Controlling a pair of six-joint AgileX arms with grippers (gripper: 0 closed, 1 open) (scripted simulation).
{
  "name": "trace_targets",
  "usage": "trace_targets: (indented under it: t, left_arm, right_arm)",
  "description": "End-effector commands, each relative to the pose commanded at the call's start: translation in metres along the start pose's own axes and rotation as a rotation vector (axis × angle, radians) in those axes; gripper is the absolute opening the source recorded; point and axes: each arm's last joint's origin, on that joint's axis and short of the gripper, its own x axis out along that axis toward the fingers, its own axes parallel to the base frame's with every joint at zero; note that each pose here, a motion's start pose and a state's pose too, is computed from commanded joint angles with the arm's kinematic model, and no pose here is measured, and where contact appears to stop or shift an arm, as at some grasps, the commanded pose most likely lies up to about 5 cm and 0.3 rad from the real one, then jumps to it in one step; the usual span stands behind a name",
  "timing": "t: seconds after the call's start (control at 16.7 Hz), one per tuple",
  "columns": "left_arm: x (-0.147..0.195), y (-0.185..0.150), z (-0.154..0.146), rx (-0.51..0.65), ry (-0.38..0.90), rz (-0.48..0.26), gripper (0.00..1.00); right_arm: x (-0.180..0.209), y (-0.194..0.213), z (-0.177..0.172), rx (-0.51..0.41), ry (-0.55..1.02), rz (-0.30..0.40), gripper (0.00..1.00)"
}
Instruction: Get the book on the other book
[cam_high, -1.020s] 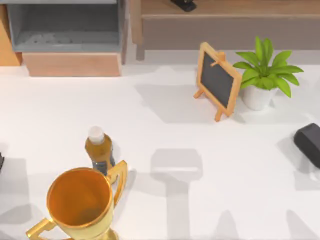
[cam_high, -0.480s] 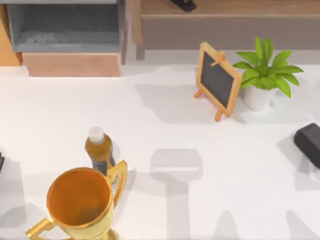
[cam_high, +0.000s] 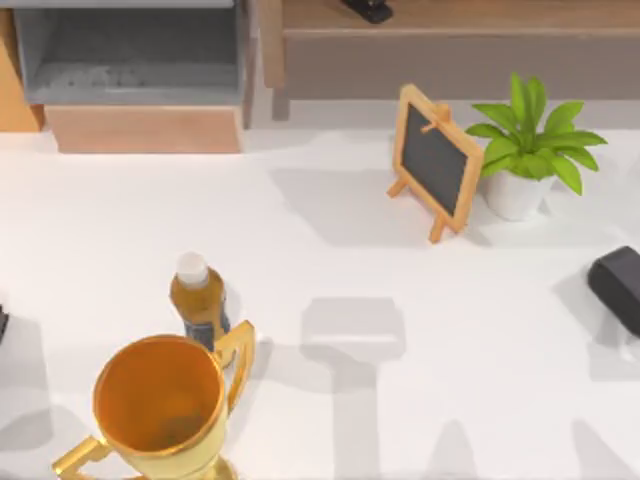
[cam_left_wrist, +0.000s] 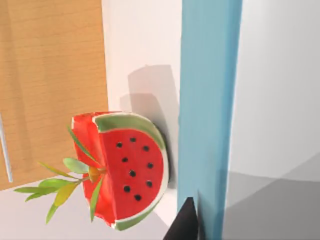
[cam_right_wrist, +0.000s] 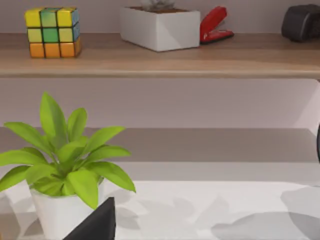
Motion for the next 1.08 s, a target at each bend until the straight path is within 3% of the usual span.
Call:
trace_targets:
  t: [0.72, 1.08]
  left_arm:
    - [0.0000, 0.0000, 0.0000, 0.000, 0.000, 0.000, 0.98]
    - [0.0000, 0.0000, 0.0000, 0.000, 0.000, 0.000, 1.00]
  right_arm:
    - [0.0000, 0.0000, 0.0000, 0.000, 0.000, 0.000, 1.00]
    - [0.0000, 0.0000, 0.0000, 0.000, 0.000, 0.000, 1.00]
